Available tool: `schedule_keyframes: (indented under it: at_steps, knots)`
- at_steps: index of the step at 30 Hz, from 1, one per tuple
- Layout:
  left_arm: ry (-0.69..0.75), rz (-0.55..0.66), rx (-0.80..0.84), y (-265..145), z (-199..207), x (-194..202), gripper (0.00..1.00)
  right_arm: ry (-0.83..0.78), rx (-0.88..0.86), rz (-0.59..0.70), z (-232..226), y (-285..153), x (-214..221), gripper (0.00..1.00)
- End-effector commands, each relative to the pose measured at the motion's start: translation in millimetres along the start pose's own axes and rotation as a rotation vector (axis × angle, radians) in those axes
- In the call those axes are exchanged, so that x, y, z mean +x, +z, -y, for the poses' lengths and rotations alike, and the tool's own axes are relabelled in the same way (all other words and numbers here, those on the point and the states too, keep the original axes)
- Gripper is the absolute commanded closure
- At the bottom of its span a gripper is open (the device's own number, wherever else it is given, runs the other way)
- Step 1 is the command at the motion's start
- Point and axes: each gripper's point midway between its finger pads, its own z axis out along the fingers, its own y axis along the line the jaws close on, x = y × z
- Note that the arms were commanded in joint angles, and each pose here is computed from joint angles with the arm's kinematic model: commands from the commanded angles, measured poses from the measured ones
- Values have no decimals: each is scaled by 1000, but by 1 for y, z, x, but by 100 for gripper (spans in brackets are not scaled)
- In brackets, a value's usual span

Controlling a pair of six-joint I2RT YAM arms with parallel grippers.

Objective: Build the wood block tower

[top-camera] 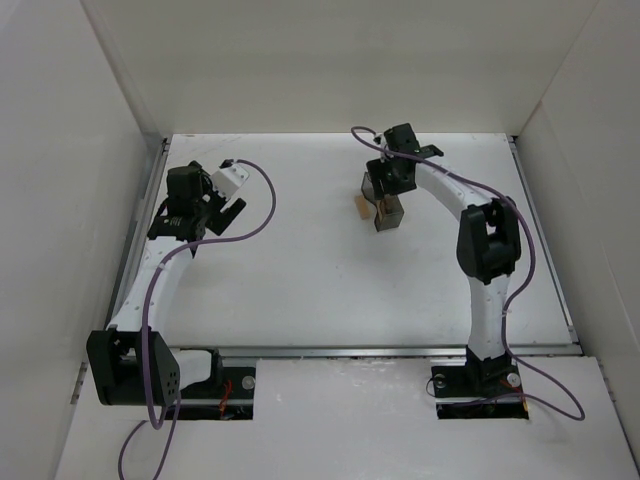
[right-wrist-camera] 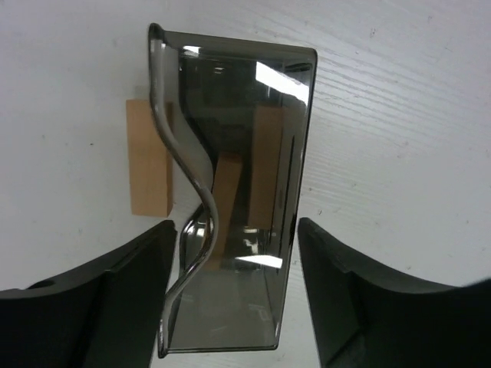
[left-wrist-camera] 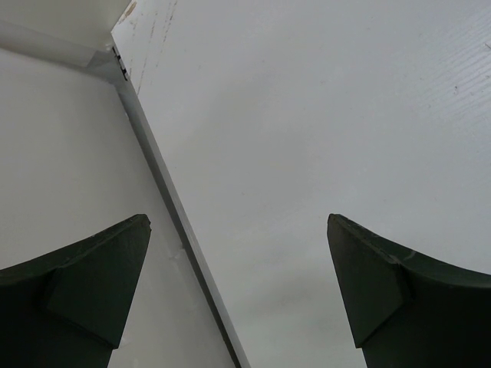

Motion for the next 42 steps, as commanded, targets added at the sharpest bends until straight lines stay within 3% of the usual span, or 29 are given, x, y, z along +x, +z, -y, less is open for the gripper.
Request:
schedule_keyframes:
  at_steps: [1, 6, 7, 8, 11, 15, 23, 26, 32, 36, 42]
  knots:
    - [17, 29, -14, -4, -3, -7, 0, 34, -7, 25, 5, 8, -9, 32]
    - [17, 29, -14, -7, -3, -7, 0, 43, -7, 39, 5, -1, -14, 61]
    - [17, 29, -14, -7, -3, -7, 0, 43, -8, 51, 5, -7, -17, 74]
    - [17, 29, -14, -7, -3, -7, 0, 43, -8, 51, 5, -7, -17, 80]
    - [17, 29, -14, -7, -3, -7, 0, 69, 52, 77, 15, -17, -24, 87]
    - [26, 35, -7, -6, -3, -8, 0, 91, 296, 128, 35, -39, -30, 99]
    - [27, 35, -7, -6, -3, -8, 0, -17, 956, 175, 61, -80, -17, 100]
    - [27, 35, -7, -6, -3, -8, 0, -68, 1045, 161, 59, -80, -10, 100]
    - [41, 40, -1, -6, -1, -10, 0, -96, 1054, 162, 51, -77, -8, 100]
    - [41, 40, -1, -6, -1, -10, 0, -11, 974, 208, 54, -84, -17, 100]
    - [46, 45, 4, -6, 2, -13, 0, 173, 538, 222, 78, -68, -24, 100]
